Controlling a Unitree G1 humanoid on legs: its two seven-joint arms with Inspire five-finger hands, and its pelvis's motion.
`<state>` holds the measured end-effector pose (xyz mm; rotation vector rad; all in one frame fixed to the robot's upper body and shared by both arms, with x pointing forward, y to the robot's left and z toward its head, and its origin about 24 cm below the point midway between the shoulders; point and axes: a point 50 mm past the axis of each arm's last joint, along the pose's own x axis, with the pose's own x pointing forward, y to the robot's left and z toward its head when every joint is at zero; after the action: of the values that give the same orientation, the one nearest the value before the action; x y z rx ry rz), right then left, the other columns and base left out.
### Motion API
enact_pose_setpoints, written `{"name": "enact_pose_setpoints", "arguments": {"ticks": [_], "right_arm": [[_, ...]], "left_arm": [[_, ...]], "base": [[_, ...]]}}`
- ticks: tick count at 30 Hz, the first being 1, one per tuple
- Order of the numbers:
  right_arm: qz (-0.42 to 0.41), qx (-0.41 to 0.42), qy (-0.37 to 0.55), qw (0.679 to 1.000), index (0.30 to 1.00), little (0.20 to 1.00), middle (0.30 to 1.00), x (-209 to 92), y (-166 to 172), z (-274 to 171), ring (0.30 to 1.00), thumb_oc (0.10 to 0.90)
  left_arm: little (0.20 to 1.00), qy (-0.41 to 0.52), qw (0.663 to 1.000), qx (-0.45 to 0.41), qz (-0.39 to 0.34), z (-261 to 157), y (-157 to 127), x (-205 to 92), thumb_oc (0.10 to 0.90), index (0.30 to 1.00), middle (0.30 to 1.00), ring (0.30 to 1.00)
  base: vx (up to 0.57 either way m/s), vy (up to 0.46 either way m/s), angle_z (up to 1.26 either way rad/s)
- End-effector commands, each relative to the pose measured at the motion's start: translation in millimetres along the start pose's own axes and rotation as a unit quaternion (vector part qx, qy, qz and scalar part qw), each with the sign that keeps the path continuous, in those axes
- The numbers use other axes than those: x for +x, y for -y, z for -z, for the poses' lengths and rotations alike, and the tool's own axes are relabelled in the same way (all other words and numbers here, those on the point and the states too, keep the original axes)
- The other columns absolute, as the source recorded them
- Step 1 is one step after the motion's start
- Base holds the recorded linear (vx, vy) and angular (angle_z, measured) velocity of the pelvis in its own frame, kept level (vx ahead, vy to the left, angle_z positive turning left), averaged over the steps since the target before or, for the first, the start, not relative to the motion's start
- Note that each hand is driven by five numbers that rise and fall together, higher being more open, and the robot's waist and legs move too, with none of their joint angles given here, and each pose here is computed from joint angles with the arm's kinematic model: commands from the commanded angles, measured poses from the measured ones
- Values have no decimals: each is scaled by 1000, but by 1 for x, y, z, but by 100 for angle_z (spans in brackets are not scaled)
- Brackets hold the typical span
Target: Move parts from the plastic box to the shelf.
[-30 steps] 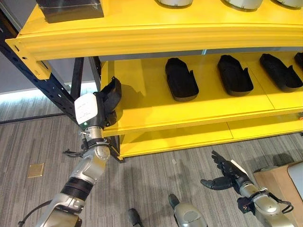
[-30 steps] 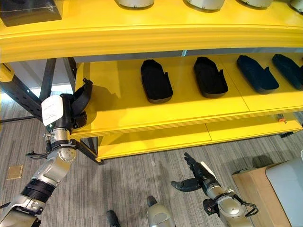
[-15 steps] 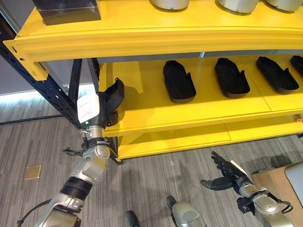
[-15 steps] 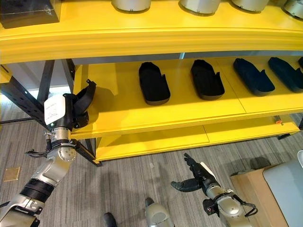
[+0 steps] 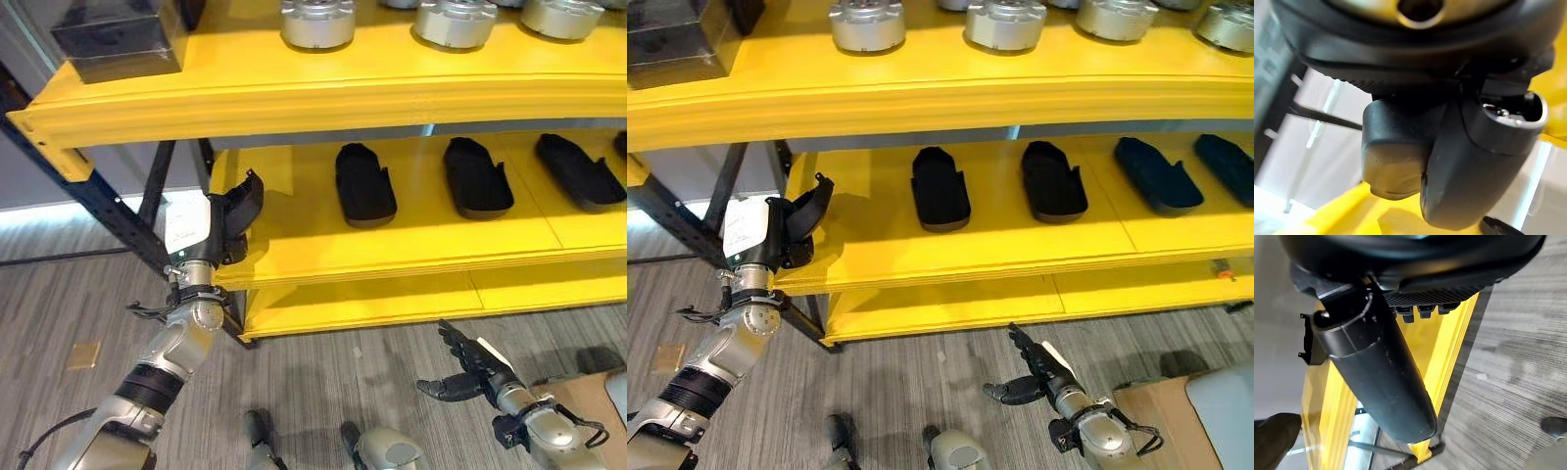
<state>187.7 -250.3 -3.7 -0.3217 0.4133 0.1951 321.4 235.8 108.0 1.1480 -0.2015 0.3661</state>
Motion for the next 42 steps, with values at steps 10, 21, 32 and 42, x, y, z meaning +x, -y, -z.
{"name": "enact_pose_setpoints", "arguments": {"ticks": [10, 21, 32, 42], "right_arm": [[-2, -24, 87, 996, 1000, 1000, 1000, 1, -2, -38, 1000, 900], [-4, -22, 105, 994, 1000, 1000, 1000, -1, 1, -47, 1000, 900], [10, -16, 187, 982, 1000, 1000, 1000, 1, 3, -85, 1000, 900], [8, 1, 211, 977, 1000, 1000, 1000, 1, -1, -98, 1000, 900]], "left_arm": [[300, 117, 984, 2, -137, -54, -58, 41, 400, 300, 300, 300], [300, 152, 972, 49, -172, -67, -83, 63, 400, 300, 300, 300], [300, 174, 951, 69, -246, -110, -133, 86, 400, 300, 300, 300], [300, 148, 952, 56, -262, -114, -147, 92, 400, 300, 300, 300]], "base": [[123, 4, 0], [20, -31, -10], [-154, -19, -4], [-73, -29, -4]]}}
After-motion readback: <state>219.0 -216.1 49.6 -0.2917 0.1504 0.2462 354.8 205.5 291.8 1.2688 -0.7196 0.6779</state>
